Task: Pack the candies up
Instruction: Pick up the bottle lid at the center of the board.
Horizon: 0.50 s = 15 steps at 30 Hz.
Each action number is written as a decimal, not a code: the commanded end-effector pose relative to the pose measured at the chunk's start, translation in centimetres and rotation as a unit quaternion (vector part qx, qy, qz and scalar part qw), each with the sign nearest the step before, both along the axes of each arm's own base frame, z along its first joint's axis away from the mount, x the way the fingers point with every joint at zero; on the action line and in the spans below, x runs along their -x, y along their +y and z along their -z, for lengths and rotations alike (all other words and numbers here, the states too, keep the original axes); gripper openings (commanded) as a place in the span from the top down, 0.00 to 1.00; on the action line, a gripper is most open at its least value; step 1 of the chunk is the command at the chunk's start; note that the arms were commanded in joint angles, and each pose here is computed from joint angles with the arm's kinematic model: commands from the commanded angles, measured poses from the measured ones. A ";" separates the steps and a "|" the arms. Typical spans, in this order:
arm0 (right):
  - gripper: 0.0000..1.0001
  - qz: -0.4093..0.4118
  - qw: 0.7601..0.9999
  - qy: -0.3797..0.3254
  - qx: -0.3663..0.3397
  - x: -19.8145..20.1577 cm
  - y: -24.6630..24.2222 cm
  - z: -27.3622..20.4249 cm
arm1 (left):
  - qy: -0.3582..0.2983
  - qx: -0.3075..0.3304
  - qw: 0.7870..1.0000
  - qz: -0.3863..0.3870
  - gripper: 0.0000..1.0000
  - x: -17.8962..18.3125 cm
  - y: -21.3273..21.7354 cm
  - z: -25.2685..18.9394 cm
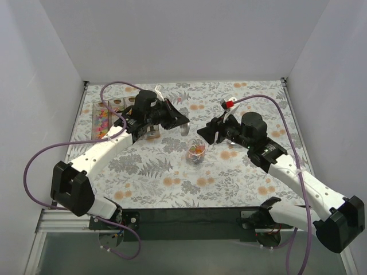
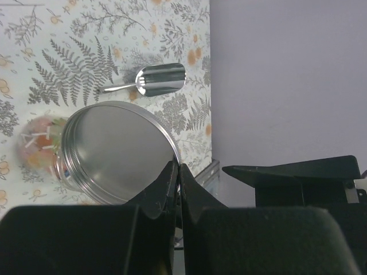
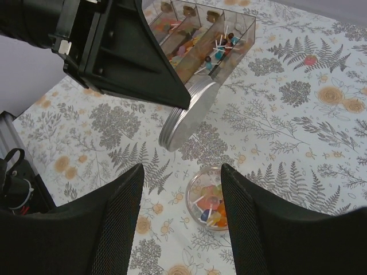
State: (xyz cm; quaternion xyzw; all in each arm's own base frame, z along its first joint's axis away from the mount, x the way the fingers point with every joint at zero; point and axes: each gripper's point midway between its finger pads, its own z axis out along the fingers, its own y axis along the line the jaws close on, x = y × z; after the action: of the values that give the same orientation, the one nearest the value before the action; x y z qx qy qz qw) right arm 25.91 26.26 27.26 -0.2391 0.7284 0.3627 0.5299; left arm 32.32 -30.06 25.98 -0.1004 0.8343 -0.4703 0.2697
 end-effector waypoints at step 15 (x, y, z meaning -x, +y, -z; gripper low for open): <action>0.38 0.008 1.000 0.005 -0.025 -0.3 5.0 -1.9 | -0.012 0.101 0.995 0.004 1.00 3.3 0.4 -3.7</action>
State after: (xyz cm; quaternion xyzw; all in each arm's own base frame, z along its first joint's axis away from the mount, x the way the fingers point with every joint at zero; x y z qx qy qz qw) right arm 25.44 30.61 25.61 -0.2420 0.7470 0.3698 0.4967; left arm 29.59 -29.88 28.44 -0.1206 0.7925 -0.5404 0.2556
